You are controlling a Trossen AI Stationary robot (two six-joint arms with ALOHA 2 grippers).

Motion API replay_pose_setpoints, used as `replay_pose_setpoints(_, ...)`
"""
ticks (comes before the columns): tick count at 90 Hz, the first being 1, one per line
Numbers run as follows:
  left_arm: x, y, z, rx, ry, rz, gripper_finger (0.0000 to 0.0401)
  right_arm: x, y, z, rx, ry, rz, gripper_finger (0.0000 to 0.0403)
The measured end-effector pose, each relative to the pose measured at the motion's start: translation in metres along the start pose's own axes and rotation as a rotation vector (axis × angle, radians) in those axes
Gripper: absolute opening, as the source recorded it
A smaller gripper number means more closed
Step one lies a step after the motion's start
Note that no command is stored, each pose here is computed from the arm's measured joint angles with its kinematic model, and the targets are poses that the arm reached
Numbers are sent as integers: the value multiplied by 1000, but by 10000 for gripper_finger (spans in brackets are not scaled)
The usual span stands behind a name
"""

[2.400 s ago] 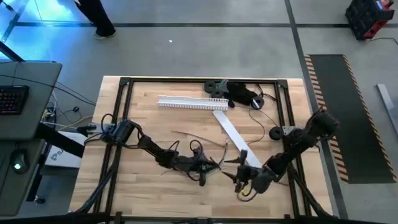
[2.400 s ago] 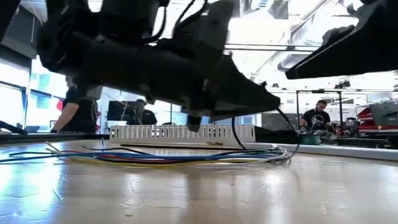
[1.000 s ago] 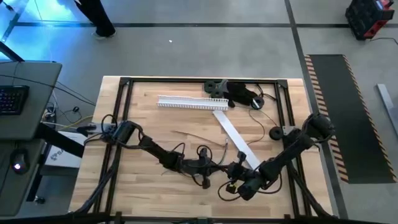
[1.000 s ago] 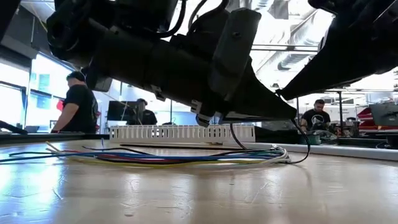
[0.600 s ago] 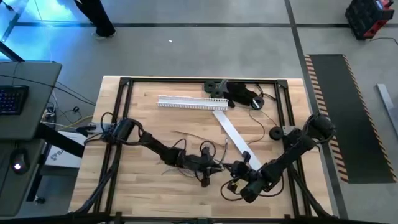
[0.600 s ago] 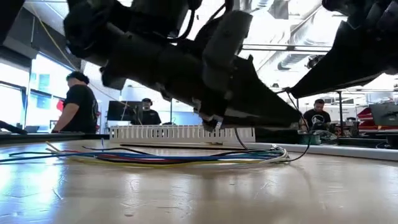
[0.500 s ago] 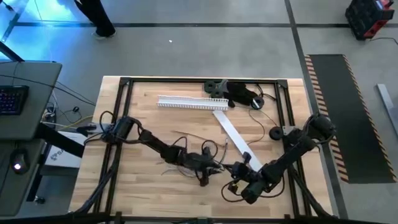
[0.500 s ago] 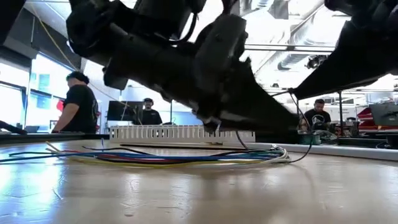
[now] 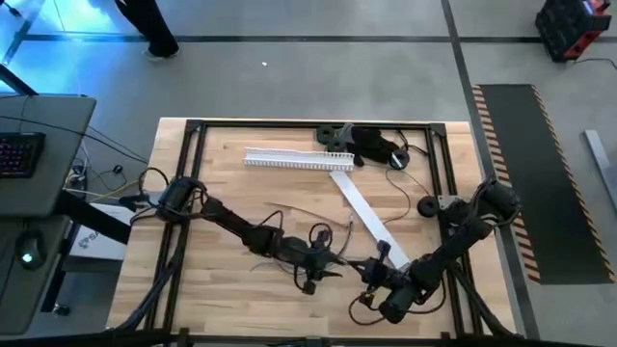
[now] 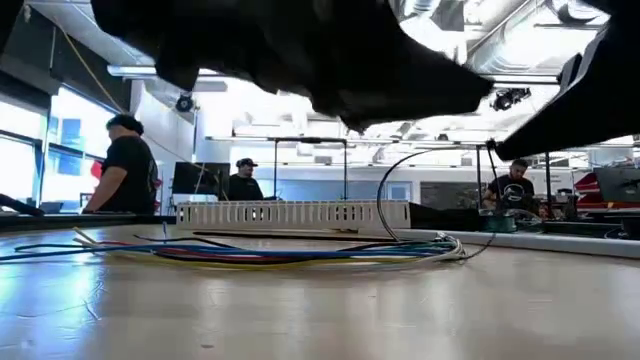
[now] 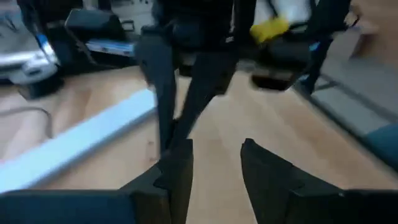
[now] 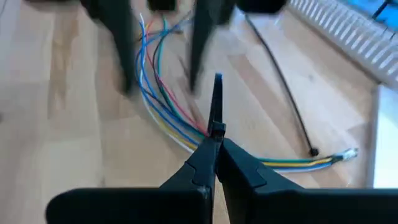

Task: Ziptie cables
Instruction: Wrap the wire cables with the black zip tie

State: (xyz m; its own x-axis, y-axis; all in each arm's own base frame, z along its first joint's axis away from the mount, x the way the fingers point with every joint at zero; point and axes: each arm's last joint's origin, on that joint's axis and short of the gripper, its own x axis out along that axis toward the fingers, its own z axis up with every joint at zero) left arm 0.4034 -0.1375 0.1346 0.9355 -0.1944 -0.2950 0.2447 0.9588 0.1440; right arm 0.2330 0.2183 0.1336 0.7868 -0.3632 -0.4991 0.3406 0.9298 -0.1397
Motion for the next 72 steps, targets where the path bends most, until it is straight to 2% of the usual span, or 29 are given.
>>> replay_pose_setpoints(23, 10, 14, -17, 1, -22, 44, 117, 0, 1, 1, 0, 0, 7, 0)
replay_pose_setpoints(46, 14, 25, -23, -42, -51, -21, 116, 0, 1, 1, 8, -4, 12, 0)
replay_pose_setpoints(72, 15, 26, -20, -4, -66, -38, 68, 0, 2, 2, 19, -29, 0, 0)
